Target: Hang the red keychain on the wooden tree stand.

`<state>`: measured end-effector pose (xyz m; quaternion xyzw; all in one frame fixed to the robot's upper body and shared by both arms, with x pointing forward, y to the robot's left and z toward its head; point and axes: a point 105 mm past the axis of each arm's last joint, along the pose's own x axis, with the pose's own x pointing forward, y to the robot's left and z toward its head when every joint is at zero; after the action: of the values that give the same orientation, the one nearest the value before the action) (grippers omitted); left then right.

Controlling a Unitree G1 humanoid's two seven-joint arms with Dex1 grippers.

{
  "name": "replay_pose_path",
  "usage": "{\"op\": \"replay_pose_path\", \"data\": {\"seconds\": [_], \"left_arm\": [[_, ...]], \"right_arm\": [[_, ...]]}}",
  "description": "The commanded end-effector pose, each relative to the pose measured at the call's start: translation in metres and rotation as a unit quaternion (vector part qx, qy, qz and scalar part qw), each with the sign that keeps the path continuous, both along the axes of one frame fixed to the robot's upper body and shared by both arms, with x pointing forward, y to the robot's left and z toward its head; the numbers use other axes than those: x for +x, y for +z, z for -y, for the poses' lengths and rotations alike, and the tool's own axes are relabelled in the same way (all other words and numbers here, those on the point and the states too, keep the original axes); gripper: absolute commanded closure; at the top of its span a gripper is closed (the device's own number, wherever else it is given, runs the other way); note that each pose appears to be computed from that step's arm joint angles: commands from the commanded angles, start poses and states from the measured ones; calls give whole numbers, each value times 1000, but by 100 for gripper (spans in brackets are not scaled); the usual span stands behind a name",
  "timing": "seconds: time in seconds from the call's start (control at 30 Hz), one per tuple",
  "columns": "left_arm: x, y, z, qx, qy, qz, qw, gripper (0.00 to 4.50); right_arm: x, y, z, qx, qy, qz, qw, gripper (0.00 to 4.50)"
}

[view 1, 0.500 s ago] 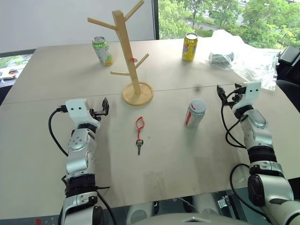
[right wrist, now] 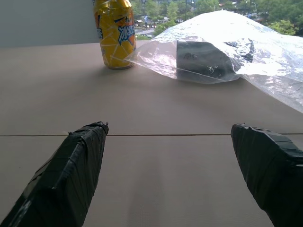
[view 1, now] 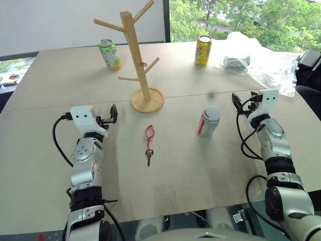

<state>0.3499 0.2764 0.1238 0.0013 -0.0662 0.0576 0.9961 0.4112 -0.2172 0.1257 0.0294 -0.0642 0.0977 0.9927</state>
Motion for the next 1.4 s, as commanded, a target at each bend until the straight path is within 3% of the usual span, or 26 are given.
{"op": "replay_pose_path", "data": {"seconds": [0.03, 0.23, 0.37, 0.53, 0.67, 0.87, 1.0, 1.23, 1.4], "left_arm": [[-1, 10, 1, 7, -5, 21, 1000, 0], [-5, 25, 12, -3, -43, 61, 997, 0], [-26, 52, 64, 13, -193, 129, 973, 0], [-71, 36, 126, 28, -393, 104, 913, 0], [-110, 13, 151, 55, -493, 77, 865, 0], [-140, -13, 168, 119, -567, 64, 813, 0], [-149, -22, 174, 123, -586, 66, 799, 0], [-153, -30, 177, 125, -593, 65, 793, 0], [-149, -32, 178, 121, -588, 65, 797, 0]], "right_arm": [[1, 18, 5, -2, -6, 32, 999, 5], [-2, 22, 6, 11, -3, 43, 999, 5], [-25, 58, -14, 23, 103, 118, 987, 5], [-46, 79, -34, 32, 215, 112, 970, 5], [-75, 90, -71, -5, 343, 89, 935, 5], [-96, 74, -98, -76, 420, 43, 903, 5], [-97, 63, -101, -85, 431, 23, 898, 5], [-94, 48, -102, -96, 435, 0, 895, 5], [-92, 22, -109, -120, 442, -32, 888, 5]]}}
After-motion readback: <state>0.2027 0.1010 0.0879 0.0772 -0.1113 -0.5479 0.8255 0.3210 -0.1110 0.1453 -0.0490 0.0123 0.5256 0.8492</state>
